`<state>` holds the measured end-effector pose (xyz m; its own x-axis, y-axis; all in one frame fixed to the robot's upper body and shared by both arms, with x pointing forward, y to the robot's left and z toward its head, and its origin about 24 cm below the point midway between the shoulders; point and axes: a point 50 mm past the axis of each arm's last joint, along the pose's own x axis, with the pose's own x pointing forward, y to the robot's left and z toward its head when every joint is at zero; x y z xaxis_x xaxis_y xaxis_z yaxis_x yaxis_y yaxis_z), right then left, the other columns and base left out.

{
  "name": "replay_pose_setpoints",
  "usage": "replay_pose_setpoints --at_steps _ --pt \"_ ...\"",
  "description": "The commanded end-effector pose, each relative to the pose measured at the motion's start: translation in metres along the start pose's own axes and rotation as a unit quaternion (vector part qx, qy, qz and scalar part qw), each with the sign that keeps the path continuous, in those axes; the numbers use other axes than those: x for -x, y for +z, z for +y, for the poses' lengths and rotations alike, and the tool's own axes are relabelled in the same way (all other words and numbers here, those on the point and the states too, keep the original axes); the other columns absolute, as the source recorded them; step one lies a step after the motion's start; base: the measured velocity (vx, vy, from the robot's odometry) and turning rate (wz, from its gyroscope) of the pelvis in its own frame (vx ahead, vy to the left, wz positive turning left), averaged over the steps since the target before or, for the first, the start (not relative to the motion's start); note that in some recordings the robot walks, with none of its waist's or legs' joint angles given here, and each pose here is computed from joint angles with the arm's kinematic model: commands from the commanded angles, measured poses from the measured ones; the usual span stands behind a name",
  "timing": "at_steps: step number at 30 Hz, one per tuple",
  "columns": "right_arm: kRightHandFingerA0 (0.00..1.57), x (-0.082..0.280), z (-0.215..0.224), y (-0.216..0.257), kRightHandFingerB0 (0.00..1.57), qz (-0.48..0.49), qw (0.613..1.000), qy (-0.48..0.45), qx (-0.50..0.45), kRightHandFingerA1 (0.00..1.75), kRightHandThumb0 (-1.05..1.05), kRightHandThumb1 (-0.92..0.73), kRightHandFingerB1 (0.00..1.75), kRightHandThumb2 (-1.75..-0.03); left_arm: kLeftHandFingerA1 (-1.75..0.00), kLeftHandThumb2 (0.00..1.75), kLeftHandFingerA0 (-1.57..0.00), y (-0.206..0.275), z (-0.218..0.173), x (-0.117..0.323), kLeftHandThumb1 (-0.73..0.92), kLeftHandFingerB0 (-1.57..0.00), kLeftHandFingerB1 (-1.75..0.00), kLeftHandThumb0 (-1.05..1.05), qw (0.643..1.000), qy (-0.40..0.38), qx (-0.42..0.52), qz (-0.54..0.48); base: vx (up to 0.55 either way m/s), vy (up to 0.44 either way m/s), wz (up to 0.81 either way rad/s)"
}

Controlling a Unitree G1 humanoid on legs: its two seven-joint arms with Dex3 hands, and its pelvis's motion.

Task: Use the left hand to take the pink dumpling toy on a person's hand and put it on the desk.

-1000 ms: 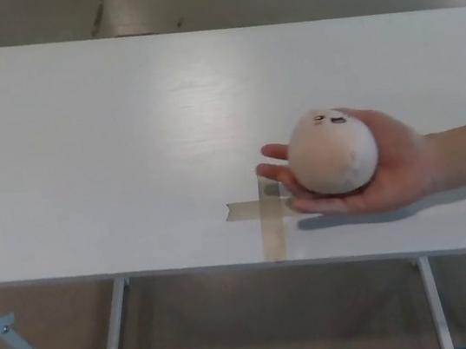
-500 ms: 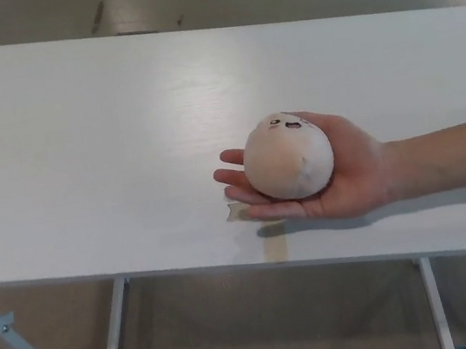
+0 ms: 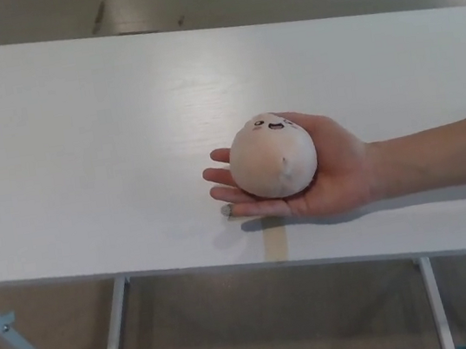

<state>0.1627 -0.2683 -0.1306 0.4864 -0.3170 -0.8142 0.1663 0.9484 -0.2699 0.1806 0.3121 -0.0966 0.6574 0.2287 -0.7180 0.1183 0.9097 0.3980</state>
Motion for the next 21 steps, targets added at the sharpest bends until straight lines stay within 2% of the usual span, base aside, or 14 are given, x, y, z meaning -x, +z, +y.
replay_pose_setpoints --at_steps 1,5,6,8,10,13,14,19,20,21 --pt "0.57 0.000 -0.005 -0.002 0.55 0.007 1.000 0.002 -0.001 0.43 -0.25 -0.69 0.43 -0.60 -0.51 0.72 -0.54 0.012 0.004 0.011 0.44 -0.41 -0.46 -0.49 0.993 -0.008 -0.028 -0.114 0.00 0.000 0.00" --pt "0.57 0.000 -0.006 0.001 0.56 0.006 1.000 0.001 0.004 0.43 -0.25 -0.69 0.43 -0.60 -0.47 0.71 -0.45 0.023 0.010 0.033 0.42 -0.39 -0.44 -0.54 0.976 0.000 -0.046 -0.214 0.00 0.000 0.00" --pt "0.56 0.000 -0.006 0.001 0.58 0.006 1.000 0.001 0.006 0.42 -0.25 -0.69 0.44 -0.60 -0.38 0.56 -0.46 0.027 0.011 0.050 0.46 -0.40 -0.34 -0.55 0.965 0.004 -0.050 -0.258 0.00 0.000 0.00" --pt "0.56 0.000 -0.006 0.001 0.58 0.005 1.000 0.001 0.006 0.42 -0.25 -0.69 0.44 -0.60 -0.38 0.57 -0.45 0.029 0.011 0.058 0.47 -0.39 -0.34 -0.57 0.960 0.005 -0.053 -0.275 0.00 0.000 0.00" --pt "0.56 -0.001 -0.006 0.003 0.56 0.004 1.000 0.002 0.007 0.42 -0.25 -0.69 0.43 -0.60 -0.36 0.55 -0.43 0.033 0.014 0.086 0.49 -0.37 -0.32 -0.53 0.942 0.006 -0.060 -0.329 0.00 0.000 0.00" --pt "0.56 -0.001 -0.006 0.004 0.56 0.003 1.000 0.002 0.007 0.42 -0.25 -0.69 0.43 -0.60 -0.36 0.55 -0.43 0.037 0.015 0.103 0.49 -0.37 -0.32 -0.53 0.933 0.004 -0.062 -0.353 0.00 0.000 0.00" --pt "0.56 -0.001 -0.005 0.006 0.55 0.001 1.000 0.002 0.007 0.42 -0.25 -0.69 0.42 -0.60 -0.45 0.72 -0.36 0.041 0.021 0.122 0.42 -0.30 -0.41 -0.60 0.919 0.004 -0.066 -0.389 0.00 0.000 0.00" --pt "0.57 -0.001 -0.005 0.007 0.56 0.000 1.000 0.005 0.004 0.43 -0.25 -0.69 0.43 -0.60 -0.44 0.70 -0.36 0.054 0.032 0.168 0.41 -0.26 -0.39 -0.61 0.882 0.004 -0.057 -0.468 0.00 0.000 0.00" --pt "0.57 -0.001 -0.006 0.007 0.56 0.000 1.000 0.005 0.006 0.43 -0.24 -0.69 0.43 -0.60 -0.45 0.69 -0.37 0.062 0.035 0.184 0.40 -0.24 -0.38 -0.61 0.864 0.007 -0.055 -0.501 0.00 0.000 0.00" --pt "0.57 -0.001 -0.006 0.006 0.55 0.001 1.000 0.005 0.006 0.43 -0.24 -0.70 0.43 -0.61 -0.37 0.54 -0.41 0.067 0.038 0.194 0.45 -0.28 -0.31 -0.54 0.850 0.007 -0.054 -0.523 0.00 0.000 0.00"
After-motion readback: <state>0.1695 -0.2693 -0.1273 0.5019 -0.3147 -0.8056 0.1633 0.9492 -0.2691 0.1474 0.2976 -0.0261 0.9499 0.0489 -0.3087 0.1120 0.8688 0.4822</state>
